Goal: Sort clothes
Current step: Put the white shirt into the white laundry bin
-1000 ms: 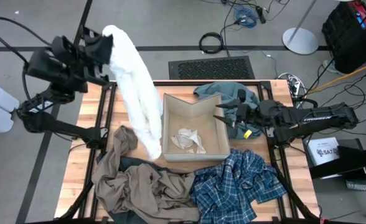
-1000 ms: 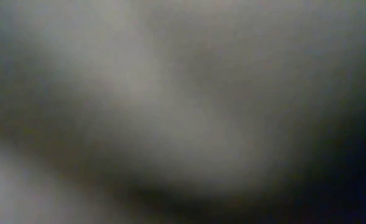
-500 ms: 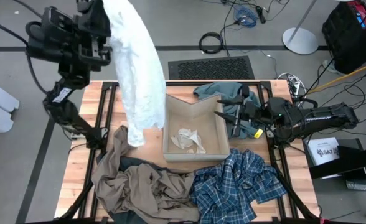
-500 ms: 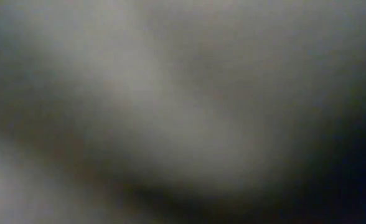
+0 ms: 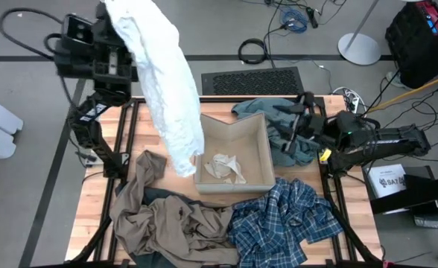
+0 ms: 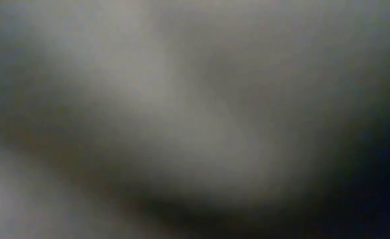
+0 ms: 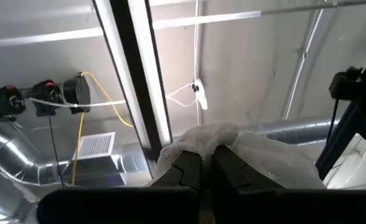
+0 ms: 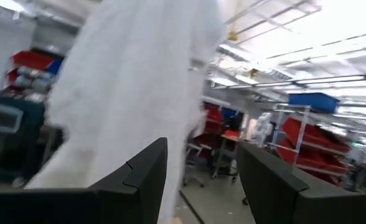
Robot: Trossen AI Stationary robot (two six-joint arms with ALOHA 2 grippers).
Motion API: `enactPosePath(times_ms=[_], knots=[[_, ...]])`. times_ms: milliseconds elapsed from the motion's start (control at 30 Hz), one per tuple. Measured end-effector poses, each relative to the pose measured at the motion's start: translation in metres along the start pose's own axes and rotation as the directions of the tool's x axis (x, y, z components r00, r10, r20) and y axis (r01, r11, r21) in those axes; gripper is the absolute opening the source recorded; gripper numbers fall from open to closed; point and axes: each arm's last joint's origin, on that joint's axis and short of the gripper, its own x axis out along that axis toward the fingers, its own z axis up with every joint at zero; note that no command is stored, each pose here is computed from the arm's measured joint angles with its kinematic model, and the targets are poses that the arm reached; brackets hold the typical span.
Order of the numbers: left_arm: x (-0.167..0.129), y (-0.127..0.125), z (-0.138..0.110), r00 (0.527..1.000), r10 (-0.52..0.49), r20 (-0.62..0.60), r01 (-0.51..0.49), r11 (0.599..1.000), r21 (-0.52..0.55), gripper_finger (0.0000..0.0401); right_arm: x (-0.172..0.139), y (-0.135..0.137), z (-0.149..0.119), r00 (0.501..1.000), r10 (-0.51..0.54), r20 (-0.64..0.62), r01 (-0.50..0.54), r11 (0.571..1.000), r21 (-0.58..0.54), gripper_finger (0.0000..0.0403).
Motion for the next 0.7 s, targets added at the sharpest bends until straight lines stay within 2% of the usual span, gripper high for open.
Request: enactPosePath(times_ms=[67, 167, 300, 400, 500, 600, 700], knots=[[-0.001, 0.000, -0.012, 1.000, 0.000, -0.029, -0.002, 0.999, -0.049, 0.0012, -0.002, -0.004, 0.001, 1.000, -0.017, -0.005, 0.017, 0.998, 0.065, 0.0180], [-0.003, -0.001, -0.029, 0.998, 0.000, -0.070, -0.009, 0.991, -0.132, 0.0012, -0.002, -0.003, -0.010, 0.994, 0.038, -0.100, -0.021, 0.986, 0.164, 0.0180], [-0.003, -0.003, -0.033, 0.997, -0.003, -0.075, -0.008, 0.989, -0.151, 0.0012, 0.008, 0.007, -0.035, 0.964, 0.096, -0.248, -0.038, 0.972, 0.231, 0.0180], [-0.003, -0.003, -0.033, 0.997, -0.004, -0.073, -0.007, 0.988, -0.152, 0.0012, 0.020, 0.015, -0.050, 0.952, 0.100, -0.291, -0.039, 0.977, 0.210, 0.0181], [-0.003, -0.004, -0.032, 0.995, -0.017, -0.095, 0.002, 0.988, -0.157, 0.0012, 0.031, 0.022, -0.068, 0.935, 0.103, -0.340, -0.067, 0.991, 0.118, 0.0185], [-0.002, -0.004, -0.028, 0.993, -0.030, -0.117, 0.010, 0.987, -0.162, 0.0012, 0.042, 0.022, -0.083, 0.933, 0.077, -0.353, -0.061, 0.997, 0.056, 0.0201], [-0.002, -0.004, -0.028, 0.991, -0.030, -0.130, 0.009, 0.986, -0.165, 0.0012, 0.058, 0.021, -0.093, 0.918, 0.069, -0.391, -0.049, 0.997, 0.061, 0.0227]])
